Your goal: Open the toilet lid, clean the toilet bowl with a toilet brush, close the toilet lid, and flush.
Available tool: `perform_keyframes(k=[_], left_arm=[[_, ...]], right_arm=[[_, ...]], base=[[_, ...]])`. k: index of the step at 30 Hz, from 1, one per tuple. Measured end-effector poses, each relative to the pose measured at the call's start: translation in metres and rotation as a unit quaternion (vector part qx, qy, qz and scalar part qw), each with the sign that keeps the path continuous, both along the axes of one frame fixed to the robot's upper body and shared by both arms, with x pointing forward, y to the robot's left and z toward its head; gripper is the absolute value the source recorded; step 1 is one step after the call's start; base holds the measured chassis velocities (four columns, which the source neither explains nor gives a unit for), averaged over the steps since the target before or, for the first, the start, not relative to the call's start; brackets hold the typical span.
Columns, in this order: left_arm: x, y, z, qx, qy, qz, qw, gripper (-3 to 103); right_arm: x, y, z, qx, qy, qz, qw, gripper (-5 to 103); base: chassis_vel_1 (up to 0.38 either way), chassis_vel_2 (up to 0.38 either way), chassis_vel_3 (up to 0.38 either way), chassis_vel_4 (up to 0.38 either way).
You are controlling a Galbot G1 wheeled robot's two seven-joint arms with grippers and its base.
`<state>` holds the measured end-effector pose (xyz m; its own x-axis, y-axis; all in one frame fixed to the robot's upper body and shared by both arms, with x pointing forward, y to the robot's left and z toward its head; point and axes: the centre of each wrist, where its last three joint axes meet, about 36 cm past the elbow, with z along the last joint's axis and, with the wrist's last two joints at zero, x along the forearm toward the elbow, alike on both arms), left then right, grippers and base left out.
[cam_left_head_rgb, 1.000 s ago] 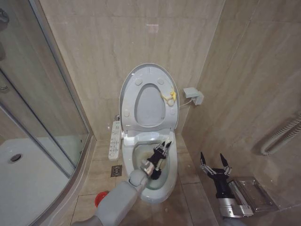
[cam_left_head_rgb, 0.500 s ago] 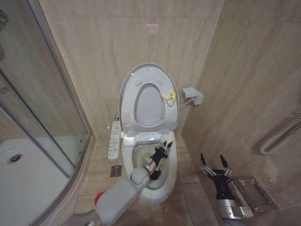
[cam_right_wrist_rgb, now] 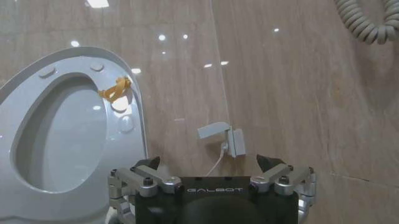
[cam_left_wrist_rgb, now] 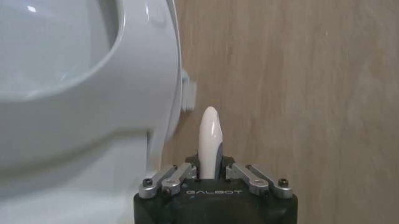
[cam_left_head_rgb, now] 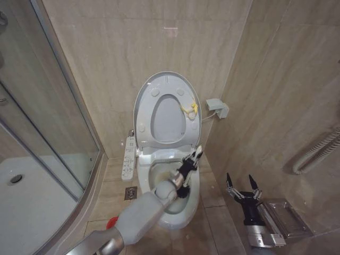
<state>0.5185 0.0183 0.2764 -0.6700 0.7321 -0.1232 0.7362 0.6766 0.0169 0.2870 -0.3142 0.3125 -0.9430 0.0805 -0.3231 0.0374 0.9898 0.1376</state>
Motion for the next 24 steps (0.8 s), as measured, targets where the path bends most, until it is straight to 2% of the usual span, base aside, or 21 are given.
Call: perform_keyframes(k=[2, 5, 8, 9, 12, 13, 14, 17, 18, 19, 22, 24], left_arm=[[-0.013, 0.008, -0.011, 0.005, 0.002, -0.004, 1.0, 20], [-0.024, 0.009, -0.011, -0.001, 0.001, -0.009, 1.0, 20], [-0.034, 0.009, 0.012, -0.029, -0.012, -0.005, 0.9995, 20], [-0.034, 0.009, 0.012, -0.029, -0.012, -0.005, 0.9995, 20], [-0.04, 0.037, 0.021, -0.021, -0.018, 0.006, 0.9996, 20], [-0.047, 0.052, 0.021, -0.017, -0.016, 0.008, 0.9997, 20], [-0.047, 0.052, 0.021, -0.017, -0.016, 0.008, 0.9997, 20], [-0.068, 0.081, 0.018, -0.02, -0.003, 0.01, 0.9997, 20], [-0.068, 0.081, 0.018, -0.02, -0.003, 0.01, 0.9997, 20], [-0.084, 0.102, 0.015, -0.014, 0.004, 0.009, 0.9999, 20], [-0.102, 0.136, 0.003, 0.015, 0.02, 0.015, 0.9996, 20], [-0.102, 0.142, 0.002, 0.02, 0.02, 0.019, 0.9994, 20]], right_arm=[[0.0, -0.001, 0.0, -0.002, 0.0, 0.002, 1.0, 100], [0.0, -0.002, 0.0, -0.003, 0.002, 0.003, 1.0, 100], [-0.002, -0.004, -0.002, -0.006, 0.006, 0.005, 1.0, 100], [-0.002, -0.004, -0.002, -0.006, 0.006, 0.005, 1.0, 100], [-0.002, -0.005, -0.004, -0.009, 0.01, 0.007, 1.0, 100], [-0.002, -0.005, -0.005, -0.009, 0.011, 0.008, 1.0, 100], [-0.002, -0.005, -0.005, -0.009, 0.011, 0.008, 1.0, 100], [-0.001, -0.004, -0.008, -0.008, 0.013, 0.01, 1.0, 100], [-0.001, -0.004, -0.008, -0.008, 0.013, 0.01, 1.0, 100], [0.001, -0.002, -0.01, -0.009, 0.013, 0.013, 1.0, 100], [0.002, 0.001, -0.011, -0.008, 0.013, 0.016, 1.0, 100], [0.002, 0.002, -0.011, -0.008, 0.013, 0.017, 1.0, 100]], base=[[0.0, 0.0, 0.0, 0.0], [0.0, 0.0, 0.0, 0.0], [0.0, 0.0, 0.0, 0.0], [0.0, 0.0, 0.0, 0.0], [0.0, 0.0, 0.0, 0.0], [0.0, 0.0, 0.0, 0.0], [0.0, 0.0, 0.0, 0.0], [0.0, 0.0, 0.0, 0.0], [0.0, 0.0, 0.0, 0.0], [0.0, 0.0, 0.0, 0.0], [0.0, 0.0, 0.0, 0.0], [0.0, 0.0, 0.0, 0.0]])
